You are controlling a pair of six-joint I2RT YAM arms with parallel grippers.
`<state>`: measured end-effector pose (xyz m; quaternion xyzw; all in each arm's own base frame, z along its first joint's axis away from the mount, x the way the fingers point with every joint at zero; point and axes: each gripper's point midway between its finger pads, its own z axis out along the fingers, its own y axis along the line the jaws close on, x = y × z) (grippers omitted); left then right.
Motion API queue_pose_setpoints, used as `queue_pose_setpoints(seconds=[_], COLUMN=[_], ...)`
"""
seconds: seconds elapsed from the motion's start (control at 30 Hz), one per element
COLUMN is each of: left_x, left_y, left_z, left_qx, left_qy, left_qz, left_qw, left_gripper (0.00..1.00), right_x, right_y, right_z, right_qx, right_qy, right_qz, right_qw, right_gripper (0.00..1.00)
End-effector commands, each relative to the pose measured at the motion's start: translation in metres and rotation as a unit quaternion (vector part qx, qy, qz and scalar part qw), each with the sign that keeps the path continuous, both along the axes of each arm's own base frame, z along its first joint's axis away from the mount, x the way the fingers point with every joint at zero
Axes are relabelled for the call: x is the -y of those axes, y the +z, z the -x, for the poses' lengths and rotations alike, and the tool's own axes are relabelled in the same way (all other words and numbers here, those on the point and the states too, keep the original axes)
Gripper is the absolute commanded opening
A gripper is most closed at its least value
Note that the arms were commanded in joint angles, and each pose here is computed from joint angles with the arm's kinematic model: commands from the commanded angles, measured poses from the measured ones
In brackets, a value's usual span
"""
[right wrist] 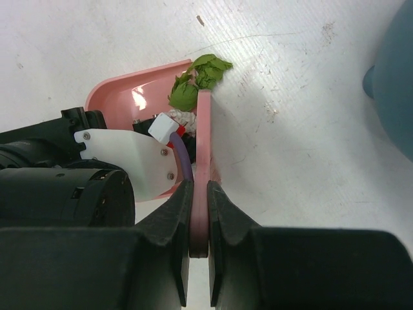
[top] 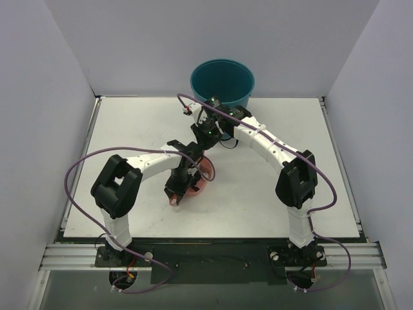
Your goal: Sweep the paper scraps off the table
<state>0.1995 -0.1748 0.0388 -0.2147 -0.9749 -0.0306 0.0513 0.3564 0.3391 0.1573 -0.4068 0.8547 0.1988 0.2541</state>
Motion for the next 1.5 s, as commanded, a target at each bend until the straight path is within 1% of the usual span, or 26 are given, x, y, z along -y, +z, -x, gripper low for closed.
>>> queue_pose_setpoints(seconds=[0.0, 0.03, 0.13, 0.17, 0.27, 0.4, 0.53, 0.7, 0.87, 1.0, 1.1, 1.2, 1.23, 1.33, 1.37, 1.47], left_x=[0.015, 0.015, 0.015, 0.016, 0.016, 0.016, 0.02, 0.021, 0.012, 0.015, 0.012, 0.016, 0.016, 0.015, 0.016, 0.016], left_y=[0.01, 0.01, 0.01, 0.012, 0.012, 0.012, 0.01, 0.014, 0.011, 0.007, 0.005, 0.005, 0.004, 0.002, 0.003, 0.002], left_z=[-0.025, -0.026, -0.027, -0.028, -0.028, -0.026, -0.026, -0.025, -0.025, -0.021, -0.019, -0.017, -0.017, -0.015, -0.015, -0.014], left_qx=[0.08, 0.085, 0.093, 0.1, 0.11, 0.119, 0.133, 0.173, 0.211, 0.22, 0.231, 0.241, 0.245, 0.254, 0.258, 0.263], left_qy=[0.026, 0.03, 0.037, 0.04, 0.049, 0.063, 0.081, 0.112, 0.144, 0.147, 0.148, 0.142, 0.144, 0.143, 0.142, 0.143], left_qz=[0.041, 0.044, 0.047, 0.05, 0.056, 0.062, 0.073, 0.086, 0.075, 0.085, 0.071, 0.073, 0.073, 0.067, 0.066, 0.068], left_qw=[0.996, 0.995, 0.994, 0.993, 0.991, 0.989, 0.985, 0.975, 0.964, 0.961, 0.959, 0.957, 0.956, 0.954, 0.953, 0.952], left_gripper=[0.15, 0.2, 0.3, 0.35, 0.45, 0.51, 0.53, 0.57, 0.57, 0.56, 0.55, 0.53, 0.49, 0.45, 0.39, 0.33], right_x=[-0.011, -0.011, -0.009, -0.008, -0.007, -0.007, -0.006, -0.002, 0.0, 0.001, 0.001, 0.003, 0.004, 0.005, 0.005, 0.004], right_y=[0.044, 0.043, 0.041, 0.042, 0.042, 0.046, 0.05, 0.051, 0.05, 0.049, 0.049, 0.049, 0.048, 0.049, 0.048, 0.05], right_z=[0.019, 0.019, 0.016, 0.016, 0.015, 0.015, 0.012, 0.012, 0.013, 0.013, 0.013, 0.014, 0.014, 0.014, 0.014, 0.013], right_qx=[-0.007, -0.008, -0.007, -0.006, -0.006, -0.006, 0.001, 0.007, 0.007, 0.004, 0.006, 0.008, 0.007, 0.008, 0.007, 0.009], right_qy=[0.007, 0.005, -0.004, -0.007, -0.012, -0.015, -0.022, -0.028, -0.029, -0.03, -0.032, -0.031, -0.032, -0.032, -0.032, -0.033], right_qz=[-0.055, -0.053, -0.048, -0.048, -0.047, -0.052, -0.052, -0.046, -0.044, -0.043, -0.043, -0.041, -0.039, -0.04, -0.039, -0.041], right_qw=[0.998, 0.999, 0.999, 0.999, 0.999, 0.999, 0.998, 0.998, 0.999, 0.999, 0.999, 0.999, 0.999, 0.999, 0.999, 0.999], right_gripper=[0.0, 0.0, 0.0, 0.0, 0.0, 0.0, 0.0, 0.0, 0.0, 0.0, 0.0, 0.0, 0.0, 0.0, 0.0, 0.0])
